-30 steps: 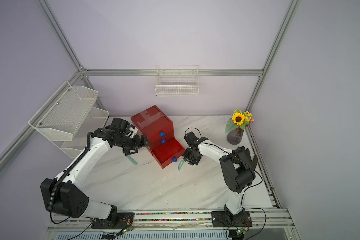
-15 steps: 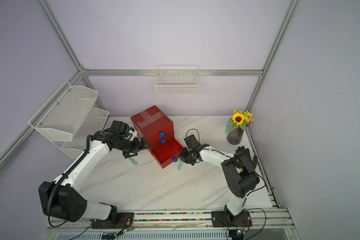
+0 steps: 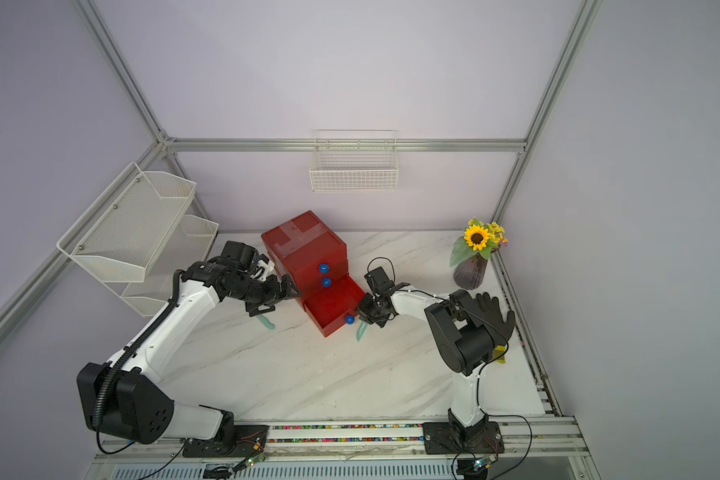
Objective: Place the fruit knives into the drawer by color
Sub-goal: Move the fruit knife to the center of the board.
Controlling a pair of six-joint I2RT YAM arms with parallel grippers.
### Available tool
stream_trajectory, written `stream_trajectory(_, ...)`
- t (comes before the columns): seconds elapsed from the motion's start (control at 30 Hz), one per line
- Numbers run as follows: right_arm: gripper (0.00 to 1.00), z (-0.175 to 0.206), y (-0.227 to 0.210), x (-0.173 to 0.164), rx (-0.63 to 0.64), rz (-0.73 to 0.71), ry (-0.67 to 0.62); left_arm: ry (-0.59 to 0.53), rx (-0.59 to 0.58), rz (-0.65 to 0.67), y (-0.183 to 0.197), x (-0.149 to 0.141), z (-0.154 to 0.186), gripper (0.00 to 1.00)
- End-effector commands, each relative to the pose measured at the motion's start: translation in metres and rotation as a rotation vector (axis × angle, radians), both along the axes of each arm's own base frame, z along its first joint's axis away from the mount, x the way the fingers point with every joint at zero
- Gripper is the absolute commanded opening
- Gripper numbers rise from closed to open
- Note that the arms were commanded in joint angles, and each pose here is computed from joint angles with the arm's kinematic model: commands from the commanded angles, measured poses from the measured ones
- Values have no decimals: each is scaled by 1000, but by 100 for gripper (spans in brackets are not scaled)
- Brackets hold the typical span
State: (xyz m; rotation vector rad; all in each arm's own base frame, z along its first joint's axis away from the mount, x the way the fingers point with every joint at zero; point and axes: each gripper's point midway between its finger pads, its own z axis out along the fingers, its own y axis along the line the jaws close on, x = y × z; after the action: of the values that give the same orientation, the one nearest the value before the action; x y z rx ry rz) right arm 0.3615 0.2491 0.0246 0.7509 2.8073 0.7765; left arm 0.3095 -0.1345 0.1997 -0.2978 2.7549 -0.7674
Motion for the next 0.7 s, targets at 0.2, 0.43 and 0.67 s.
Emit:
stream_trajectory(0.2,0,3,-60,-10,-102,-63,20,-67,-30,-15,-2,7,16,100)
stream_trajectory(0.43,0,81,-58,27,-158,53,-215,-37,-29,-18,-3,11,6,100)
stream_trajectory(0.67,75,76,-79,24,-446,352,-162,-22,-26,-20,-3,10,0,100)
